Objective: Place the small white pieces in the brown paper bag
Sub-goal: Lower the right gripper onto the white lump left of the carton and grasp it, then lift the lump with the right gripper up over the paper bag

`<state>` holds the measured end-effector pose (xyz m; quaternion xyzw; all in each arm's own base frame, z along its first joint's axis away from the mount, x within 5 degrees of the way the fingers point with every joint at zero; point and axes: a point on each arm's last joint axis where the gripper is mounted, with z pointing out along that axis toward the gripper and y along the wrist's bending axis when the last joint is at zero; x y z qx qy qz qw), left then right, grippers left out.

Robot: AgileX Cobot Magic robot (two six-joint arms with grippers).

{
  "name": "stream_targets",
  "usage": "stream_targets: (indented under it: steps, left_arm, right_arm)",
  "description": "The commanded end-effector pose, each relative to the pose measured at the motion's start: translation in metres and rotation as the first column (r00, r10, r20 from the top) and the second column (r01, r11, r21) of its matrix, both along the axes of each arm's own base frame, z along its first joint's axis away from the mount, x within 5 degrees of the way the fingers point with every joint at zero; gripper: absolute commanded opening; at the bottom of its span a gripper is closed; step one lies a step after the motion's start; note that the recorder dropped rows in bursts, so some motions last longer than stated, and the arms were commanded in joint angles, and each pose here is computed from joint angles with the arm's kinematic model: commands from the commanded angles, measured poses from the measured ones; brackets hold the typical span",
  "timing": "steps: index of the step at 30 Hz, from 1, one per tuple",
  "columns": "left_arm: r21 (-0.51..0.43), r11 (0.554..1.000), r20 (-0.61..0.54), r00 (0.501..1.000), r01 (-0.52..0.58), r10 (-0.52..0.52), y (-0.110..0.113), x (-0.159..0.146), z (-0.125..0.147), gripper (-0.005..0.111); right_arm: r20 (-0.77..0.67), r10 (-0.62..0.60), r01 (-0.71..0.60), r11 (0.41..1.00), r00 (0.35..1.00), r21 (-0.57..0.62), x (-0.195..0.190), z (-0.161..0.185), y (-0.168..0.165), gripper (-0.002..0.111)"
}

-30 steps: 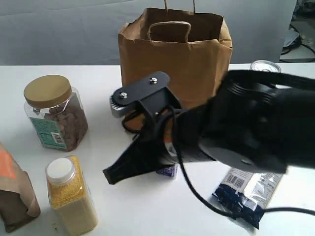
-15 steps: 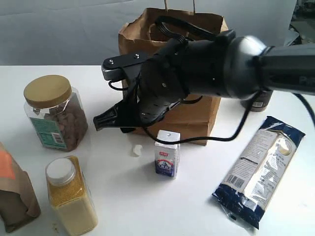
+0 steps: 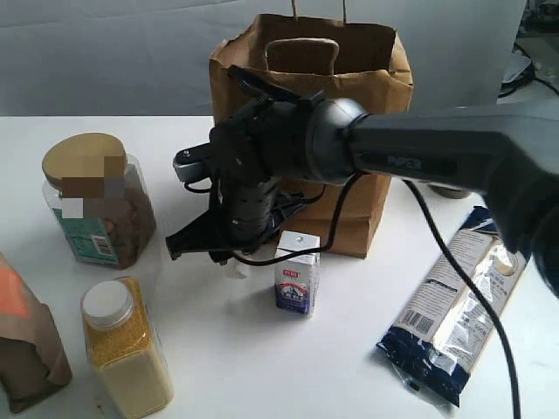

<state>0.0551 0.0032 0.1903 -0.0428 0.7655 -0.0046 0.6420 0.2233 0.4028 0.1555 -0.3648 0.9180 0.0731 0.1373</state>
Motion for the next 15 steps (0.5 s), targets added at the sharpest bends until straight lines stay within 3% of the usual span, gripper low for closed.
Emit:
stream_targets:
  steps: [1, 15]
  left_arm:
    - [-0.013, 1.0, 0.005, 1.0, 0.005, -0.005, -0.001, 0.0, -0.001, 0.0]
    - [-0.013, 1.0, 0.005, 1.0, 0.005, -0.005, -0.001, 0.0, -0.001, 0.0]
  right_arm:
    - [-0.014, -0.015, 0.014, 0.999, 1.0, -0.043, 0.011, -0.016, -0.003, 0.041]
    - [-0.056, -0.044, 0.04, 0.997, 0.997, -0.061, 0.024, -0.039, -0.009, 0.041]
